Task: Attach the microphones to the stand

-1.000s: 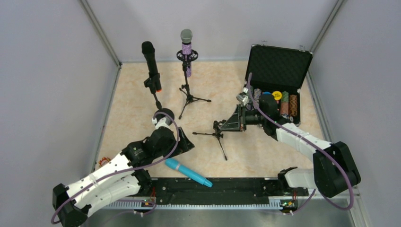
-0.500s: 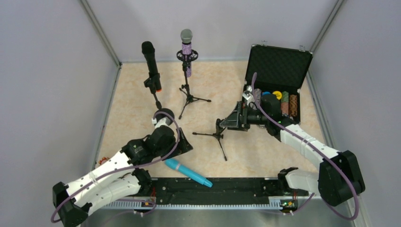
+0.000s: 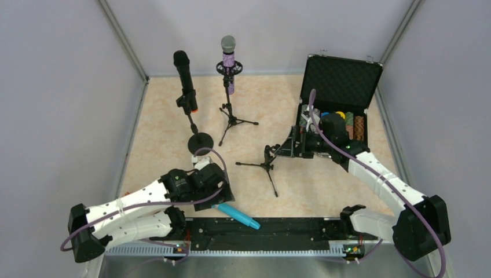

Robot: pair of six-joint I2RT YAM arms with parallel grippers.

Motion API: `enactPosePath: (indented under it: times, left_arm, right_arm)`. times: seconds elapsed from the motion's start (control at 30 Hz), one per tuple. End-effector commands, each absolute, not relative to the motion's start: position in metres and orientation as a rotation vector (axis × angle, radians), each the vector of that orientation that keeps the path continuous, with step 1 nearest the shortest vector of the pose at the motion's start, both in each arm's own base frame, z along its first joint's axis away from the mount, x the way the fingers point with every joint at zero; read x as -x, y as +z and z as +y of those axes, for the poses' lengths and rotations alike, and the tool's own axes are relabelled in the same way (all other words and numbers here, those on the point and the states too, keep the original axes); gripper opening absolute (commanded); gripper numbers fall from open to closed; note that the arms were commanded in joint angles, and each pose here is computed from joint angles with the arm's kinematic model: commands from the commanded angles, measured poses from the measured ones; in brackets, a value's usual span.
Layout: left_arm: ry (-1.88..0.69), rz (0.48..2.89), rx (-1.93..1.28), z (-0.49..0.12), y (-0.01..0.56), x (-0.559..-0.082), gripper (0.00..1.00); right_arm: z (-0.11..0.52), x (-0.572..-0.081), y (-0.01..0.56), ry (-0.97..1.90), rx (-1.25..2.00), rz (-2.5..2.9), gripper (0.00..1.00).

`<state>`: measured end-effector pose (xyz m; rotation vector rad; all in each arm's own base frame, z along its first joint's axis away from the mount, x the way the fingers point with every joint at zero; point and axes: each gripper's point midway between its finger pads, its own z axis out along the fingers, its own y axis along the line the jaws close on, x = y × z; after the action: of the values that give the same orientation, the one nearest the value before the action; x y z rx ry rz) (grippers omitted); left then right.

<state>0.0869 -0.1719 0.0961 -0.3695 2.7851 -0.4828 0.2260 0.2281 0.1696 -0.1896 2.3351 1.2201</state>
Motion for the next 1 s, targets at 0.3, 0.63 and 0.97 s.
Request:
enactPosePath:
  times: [0.3, 0.63, 0.97]
  left_arm:
    - [-0.404, 2.834, 0.523, -0.193, 0.045, -0.081, 0.96]
    - [-0.323, 2.73, 0.583, -0.186, 0.022, -0.102, 0.65]
    - [-0.012, 2.756, 0.23, -0.175, 0.033, -0.125, 0.3]
  right_arm:
    - [0.215, -0.238, 0.196, 1.07, 0.242, 2.253, 0.99]
    - [0.213, -0.239, 0.199, 1.051, 0.251, 2.25, 0.99]
    - [0.212, -0.242, 0.202, 1.038, 0.256, 2.237, 0.99]
